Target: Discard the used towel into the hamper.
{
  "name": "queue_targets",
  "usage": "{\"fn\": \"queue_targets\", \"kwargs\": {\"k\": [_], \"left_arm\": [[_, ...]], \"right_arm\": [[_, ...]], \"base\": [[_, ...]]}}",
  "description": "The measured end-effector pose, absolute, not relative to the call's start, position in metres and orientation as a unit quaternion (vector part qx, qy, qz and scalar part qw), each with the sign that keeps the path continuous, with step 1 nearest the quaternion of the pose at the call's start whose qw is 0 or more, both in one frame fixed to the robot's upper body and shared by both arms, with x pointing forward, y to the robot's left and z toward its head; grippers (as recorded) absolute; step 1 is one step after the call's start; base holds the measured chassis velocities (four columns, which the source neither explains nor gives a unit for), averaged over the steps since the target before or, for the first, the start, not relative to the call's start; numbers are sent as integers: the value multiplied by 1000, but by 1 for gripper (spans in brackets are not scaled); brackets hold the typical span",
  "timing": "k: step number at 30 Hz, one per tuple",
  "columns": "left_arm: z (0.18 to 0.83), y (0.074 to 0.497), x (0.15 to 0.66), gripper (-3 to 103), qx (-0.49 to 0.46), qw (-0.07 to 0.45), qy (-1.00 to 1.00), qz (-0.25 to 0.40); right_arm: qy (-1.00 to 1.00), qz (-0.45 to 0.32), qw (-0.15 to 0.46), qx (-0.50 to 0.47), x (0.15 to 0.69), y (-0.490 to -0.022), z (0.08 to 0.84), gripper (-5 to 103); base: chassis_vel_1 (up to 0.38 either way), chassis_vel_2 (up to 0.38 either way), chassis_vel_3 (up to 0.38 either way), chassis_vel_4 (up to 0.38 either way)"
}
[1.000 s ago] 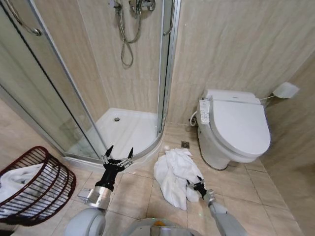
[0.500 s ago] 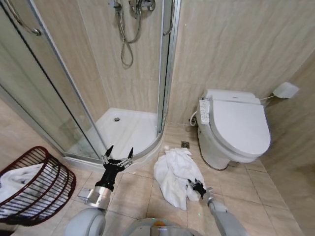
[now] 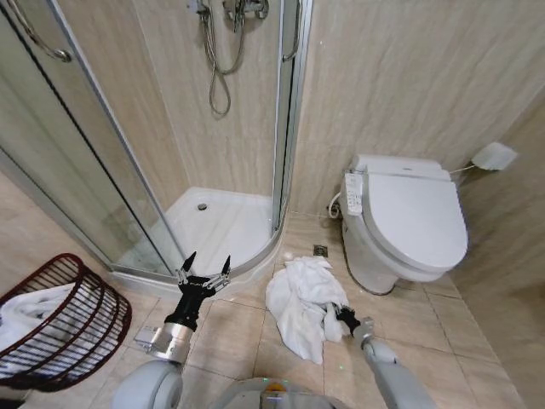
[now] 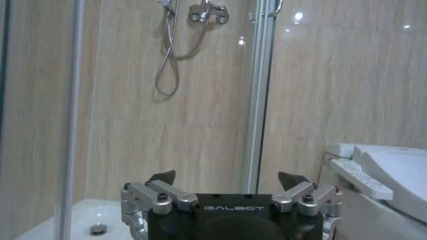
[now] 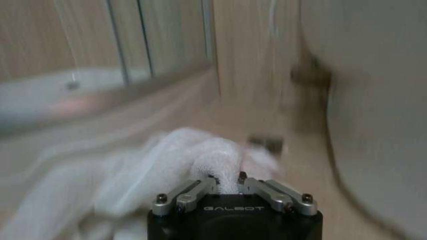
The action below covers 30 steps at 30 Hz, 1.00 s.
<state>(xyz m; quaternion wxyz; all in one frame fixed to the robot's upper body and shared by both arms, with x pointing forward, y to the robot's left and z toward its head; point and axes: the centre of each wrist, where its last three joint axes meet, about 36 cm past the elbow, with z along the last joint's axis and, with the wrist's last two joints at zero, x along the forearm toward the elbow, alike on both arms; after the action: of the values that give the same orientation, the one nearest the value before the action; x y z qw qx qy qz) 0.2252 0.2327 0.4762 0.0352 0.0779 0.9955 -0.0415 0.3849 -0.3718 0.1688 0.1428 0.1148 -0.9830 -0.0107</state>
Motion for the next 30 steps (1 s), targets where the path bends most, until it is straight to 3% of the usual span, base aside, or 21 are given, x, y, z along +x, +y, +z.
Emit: {"fn": "queue_targets", "kwargs": {"k": [6,11,24,30], "left_arm": [[476,233,225,100,78,35,995,-42],[476,233,225,100,78,35,995,-42],[476,233,225,100,78,35,995,-42],[476,233,225,100,78,35,995,-42]], "right_arm": [[-989,27,35,144,392,-367,223,5],[-987,31,-12,156,386,-365,253,5],[-970,12,-212,119,354,-362,445,5],[-957,19,-268,111,340,-372,505,5]], "base": [[0,0,0,0],[0,0,0,0],[0,0,0,0],[0,0,0,0]]}}
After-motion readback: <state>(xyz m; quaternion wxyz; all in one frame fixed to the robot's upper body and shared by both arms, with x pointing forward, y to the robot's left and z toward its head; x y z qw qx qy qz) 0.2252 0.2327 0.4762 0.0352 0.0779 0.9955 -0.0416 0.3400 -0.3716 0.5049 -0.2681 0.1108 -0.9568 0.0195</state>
